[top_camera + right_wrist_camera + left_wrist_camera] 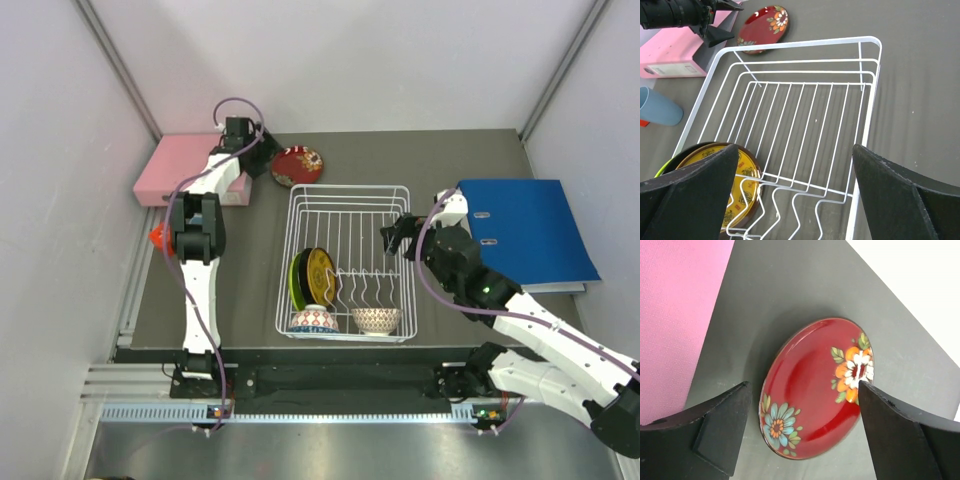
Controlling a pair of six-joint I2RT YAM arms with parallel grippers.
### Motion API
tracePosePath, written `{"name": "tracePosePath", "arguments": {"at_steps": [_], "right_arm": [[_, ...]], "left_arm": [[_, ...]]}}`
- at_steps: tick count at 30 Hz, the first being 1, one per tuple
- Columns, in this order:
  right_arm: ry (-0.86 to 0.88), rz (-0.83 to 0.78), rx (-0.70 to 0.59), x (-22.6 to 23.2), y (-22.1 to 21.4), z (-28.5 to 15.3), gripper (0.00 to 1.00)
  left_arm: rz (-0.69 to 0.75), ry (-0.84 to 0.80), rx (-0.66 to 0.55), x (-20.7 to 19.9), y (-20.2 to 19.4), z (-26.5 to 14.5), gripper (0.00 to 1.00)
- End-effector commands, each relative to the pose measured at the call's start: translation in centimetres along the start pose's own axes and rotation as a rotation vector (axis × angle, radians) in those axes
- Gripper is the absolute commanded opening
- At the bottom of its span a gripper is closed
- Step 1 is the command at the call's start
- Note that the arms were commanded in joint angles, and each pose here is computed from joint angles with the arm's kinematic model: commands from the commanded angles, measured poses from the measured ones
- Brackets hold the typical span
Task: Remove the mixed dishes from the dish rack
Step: Place the plate at the center of the board, then pick up the plate from the dish rack.
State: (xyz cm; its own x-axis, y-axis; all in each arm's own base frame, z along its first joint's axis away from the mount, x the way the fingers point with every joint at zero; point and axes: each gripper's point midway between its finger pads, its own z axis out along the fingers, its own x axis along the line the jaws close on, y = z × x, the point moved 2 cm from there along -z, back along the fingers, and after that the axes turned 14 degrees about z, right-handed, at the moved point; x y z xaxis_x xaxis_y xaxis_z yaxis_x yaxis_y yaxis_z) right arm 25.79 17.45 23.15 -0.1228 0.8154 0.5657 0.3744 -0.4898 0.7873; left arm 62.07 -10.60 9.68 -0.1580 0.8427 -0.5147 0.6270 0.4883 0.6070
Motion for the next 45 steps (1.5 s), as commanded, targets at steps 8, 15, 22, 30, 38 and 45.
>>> {"name": "tracePosePath", "arguments": {"at_steps": [8,15,22,30,38,45], "right_arm": [[0.003,0.029,-0.022,0.0,0.6,0.0,0.97],[-0.004,0.031,-0.04,0.0,1.0,-0.1,0.98],[-0.023,0.024,-0.046,-0.7,1.1,-0.4,0.98],[-0.027,0.03,-0.026,-1.3,0.1,-0.5,0.98],[-0.028,0.057,-0.013,-1.9,-0.7,-1.1,0.98],[-0.034,0.059,-0.012,-2.5,-0.9,-1.6,0.98]], "left_arm": [[0.064,-0.176,-0.264,-9.8,9.0,-12.7,0.99],[0.358,-0.154,-0.358,-18.9,1.1,-22.7,0.99],[0.612,0.129,-0.262,-17.0,-12.4,-28.3,0.85],[0.788,0.296,-0.225,-13.5,-21.1,-34.2,0.61],[0.818,0.41,-0.159,-11.6,-24.7,-35.7,0.53],[0.771,0.402,-0.146,-9.8,-26.2,-35.8,0.51]]}}
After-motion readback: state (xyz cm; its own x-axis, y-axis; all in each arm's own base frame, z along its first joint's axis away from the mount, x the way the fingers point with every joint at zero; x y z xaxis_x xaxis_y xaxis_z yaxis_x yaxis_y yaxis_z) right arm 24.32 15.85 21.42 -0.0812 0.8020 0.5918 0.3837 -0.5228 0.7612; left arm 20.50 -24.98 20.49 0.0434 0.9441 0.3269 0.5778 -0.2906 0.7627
